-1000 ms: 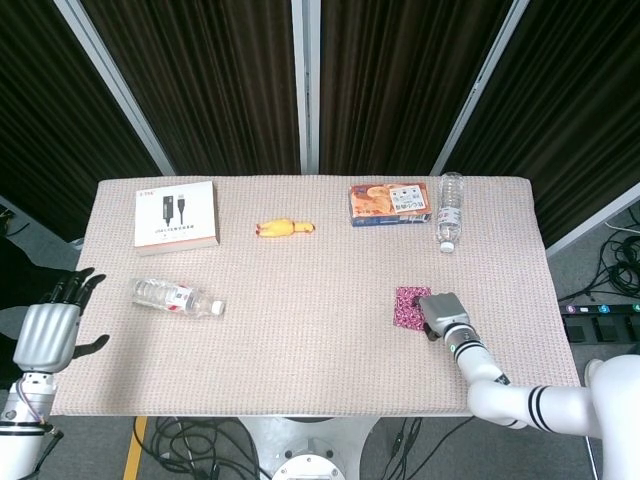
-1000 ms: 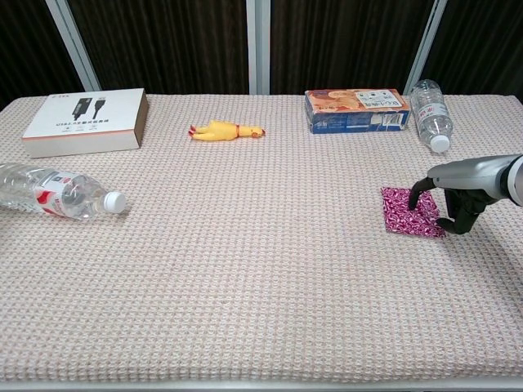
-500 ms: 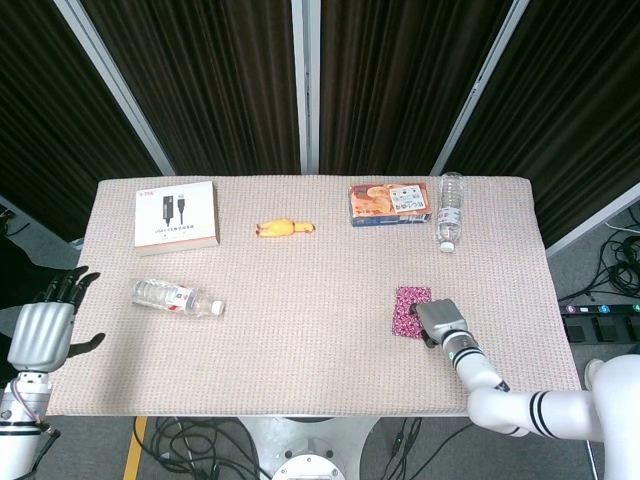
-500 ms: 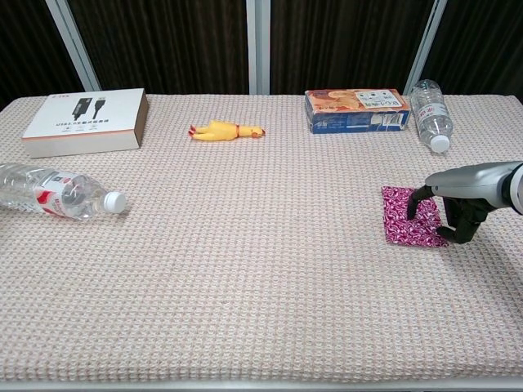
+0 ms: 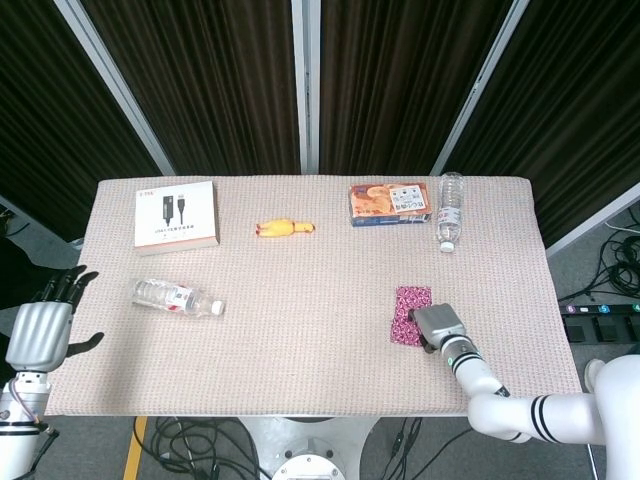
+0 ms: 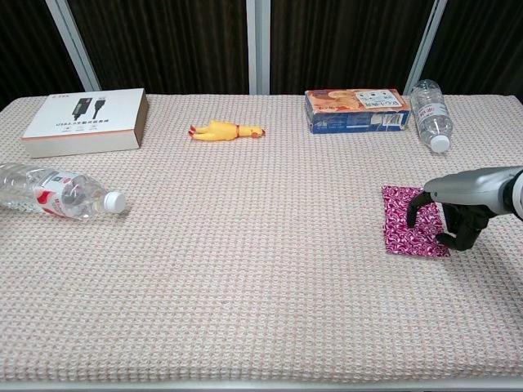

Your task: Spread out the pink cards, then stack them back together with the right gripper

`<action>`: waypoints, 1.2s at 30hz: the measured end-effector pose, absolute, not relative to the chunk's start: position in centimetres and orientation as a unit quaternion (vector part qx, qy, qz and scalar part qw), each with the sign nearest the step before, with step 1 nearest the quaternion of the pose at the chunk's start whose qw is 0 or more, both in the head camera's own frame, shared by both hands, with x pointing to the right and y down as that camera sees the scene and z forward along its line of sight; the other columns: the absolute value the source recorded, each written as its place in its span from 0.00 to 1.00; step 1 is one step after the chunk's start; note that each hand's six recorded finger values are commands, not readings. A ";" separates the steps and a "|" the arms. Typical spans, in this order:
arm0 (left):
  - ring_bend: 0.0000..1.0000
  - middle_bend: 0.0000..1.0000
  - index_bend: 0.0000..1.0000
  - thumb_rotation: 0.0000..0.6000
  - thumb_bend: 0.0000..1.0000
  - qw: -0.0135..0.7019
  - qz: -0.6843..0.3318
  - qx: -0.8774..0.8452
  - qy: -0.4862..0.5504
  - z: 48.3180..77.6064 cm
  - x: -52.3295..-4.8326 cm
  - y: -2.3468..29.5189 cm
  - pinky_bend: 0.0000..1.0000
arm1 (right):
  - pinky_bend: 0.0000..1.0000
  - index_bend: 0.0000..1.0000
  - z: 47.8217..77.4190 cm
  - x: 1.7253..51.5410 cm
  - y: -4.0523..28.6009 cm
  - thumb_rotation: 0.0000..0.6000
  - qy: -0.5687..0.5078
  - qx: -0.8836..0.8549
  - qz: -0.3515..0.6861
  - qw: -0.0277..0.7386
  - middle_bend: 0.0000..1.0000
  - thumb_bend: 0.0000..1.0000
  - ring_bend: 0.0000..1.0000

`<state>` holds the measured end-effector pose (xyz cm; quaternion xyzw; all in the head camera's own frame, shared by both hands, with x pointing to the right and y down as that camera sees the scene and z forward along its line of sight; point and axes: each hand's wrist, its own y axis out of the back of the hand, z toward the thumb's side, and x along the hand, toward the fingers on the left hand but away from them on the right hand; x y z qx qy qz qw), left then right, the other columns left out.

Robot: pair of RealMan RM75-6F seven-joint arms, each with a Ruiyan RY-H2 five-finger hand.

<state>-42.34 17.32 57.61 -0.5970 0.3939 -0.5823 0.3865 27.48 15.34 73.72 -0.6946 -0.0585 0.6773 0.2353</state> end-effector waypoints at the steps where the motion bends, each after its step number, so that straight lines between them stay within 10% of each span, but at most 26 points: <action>1: 0.16 0.23 0.22 1.00 0.06 0.386 -0.582 -0.597 0.394 57.6 -42.4 17.3 0.38 | 0.97 0.27 73.7 27.5 15.4 1.00 -0.058 -0.695 0.677 0.235 1.00 0.47 1.00; 36: 0.16 0.23 0.22 1.00 0.06 0.383 -0.580 -0.597 0.400 57.3 -42.6 17.3 0.38 | 0.97 0.30 70.7 30.6 13.7 1.00 -0.087 -0.657 0.705 0.255 1.00 0.46 1.00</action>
